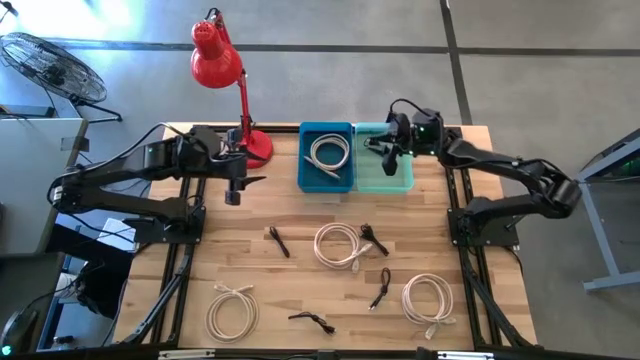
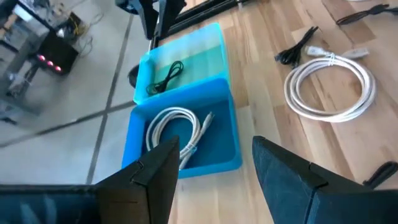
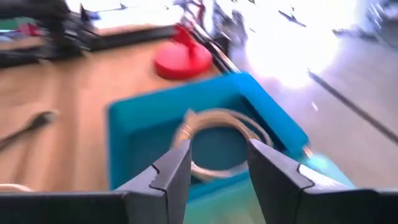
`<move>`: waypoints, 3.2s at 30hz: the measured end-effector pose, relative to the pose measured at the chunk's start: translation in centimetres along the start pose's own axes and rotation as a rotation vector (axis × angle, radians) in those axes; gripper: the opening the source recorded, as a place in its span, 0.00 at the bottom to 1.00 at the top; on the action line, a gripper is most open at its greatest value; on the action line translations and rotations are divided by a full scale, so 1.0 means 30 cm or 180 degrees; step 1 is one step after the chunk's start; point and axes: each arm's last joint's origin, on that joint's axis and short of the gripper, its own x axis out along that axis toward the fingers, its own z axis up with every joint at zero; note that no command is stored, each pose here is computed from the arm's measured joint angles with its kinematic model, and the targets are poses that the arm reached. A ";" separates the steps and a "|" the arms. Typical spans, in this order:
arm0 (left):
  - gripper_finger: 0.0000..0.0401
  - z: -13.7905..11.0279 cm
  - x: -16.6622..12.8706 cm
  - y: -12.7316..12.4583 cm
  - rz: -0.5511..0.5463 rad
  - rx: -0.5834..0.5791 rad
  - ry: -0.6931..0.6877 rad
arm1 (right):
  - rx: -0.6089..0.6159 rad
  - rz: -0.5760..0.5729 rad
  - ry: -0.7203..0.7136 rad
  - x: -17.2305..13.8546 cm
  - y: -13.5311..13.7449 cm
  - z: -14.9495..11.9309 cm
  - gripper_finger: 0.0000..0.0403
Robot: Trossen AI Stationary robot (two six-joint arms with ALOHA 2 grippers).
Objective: Pick & Place USB Port
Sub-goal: Put the black charger cable into the green bin
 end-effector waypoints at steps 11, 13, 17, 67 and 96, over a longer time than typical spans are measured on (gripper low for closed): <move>0.49 -0.001 0.003 -0.001 -0.0027 0.0312 0.0008 | -0.0546 0.0454 -0.0339 -0.045 0.118 0.065 0.37; 0.49 -0.001 0.003 -0.001 -0.0027 0.0326 0.0009 | -0.0590 0.0496 -0.0373 -0.049 0.132 0.071 0.37; 0.49 -0.001 0.003 -0.001 -0.0027 0.0336 0.0009 | -0.0627 0.0568 -0.0393 -0.050 0.153 0.075 0.37; 0.49 -0.002 0.004 -0.001 -0.0037 0.0394 0.0015 | -0.0760 0.1057 -0.0366 -0.043 0.220 0.069 0.37; 0.49 -0.041 0.039 -0.045 -0.0682 0.0377 0.0007 | -0.0807 0.1114 -0.0360 -0.039 0.255 0.069 0.37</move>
